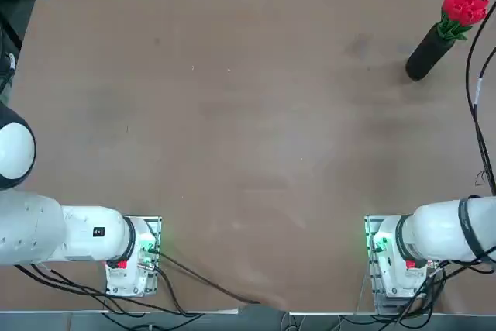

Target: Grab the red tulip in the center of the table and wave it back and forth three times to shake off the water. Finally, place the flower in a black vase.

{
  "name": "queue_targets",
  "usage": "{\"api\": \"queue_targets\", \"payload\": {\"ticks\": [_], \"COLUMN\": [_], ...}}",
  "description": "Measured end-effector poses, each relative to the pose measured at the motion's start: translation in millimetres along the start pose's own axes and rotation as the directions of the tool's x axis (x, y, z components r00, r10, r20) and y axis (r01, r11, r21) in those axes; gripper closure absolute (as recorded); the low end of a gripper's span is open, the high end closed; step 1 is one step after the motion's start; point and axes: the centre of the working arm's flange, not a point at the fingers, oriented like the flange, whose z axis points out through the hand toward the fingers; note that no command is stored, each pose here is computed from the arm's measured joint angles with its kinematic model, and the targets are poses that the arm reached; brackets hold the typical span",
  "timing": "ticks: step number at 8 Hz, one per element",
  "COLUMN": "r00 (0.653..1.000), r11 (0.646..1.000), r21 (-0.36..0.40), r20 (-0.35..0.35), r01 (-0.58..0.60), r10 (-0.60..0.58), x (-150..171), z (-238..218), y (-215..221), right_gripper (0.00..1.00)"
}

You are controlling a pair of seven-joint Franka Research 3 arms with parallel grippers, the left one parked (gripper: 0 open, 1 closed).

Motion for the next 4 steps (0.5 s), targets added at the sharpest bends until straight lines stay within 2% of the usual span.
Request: {"api": "queue_targets", "payload": {"ticks": [2, 4], "r00": [0.998, 0.991], "r11": [1.0, 0.995], "r21": [-0.002, -0.019], "r20": [-0.055, -0.09], "r01": [0.023, 0.094], "r10": [-0.023, -0.096], "x": [1, 4], "z": [4, 10], "y": [-11, -53], "right_gripper": [0.0, 0.0]}}
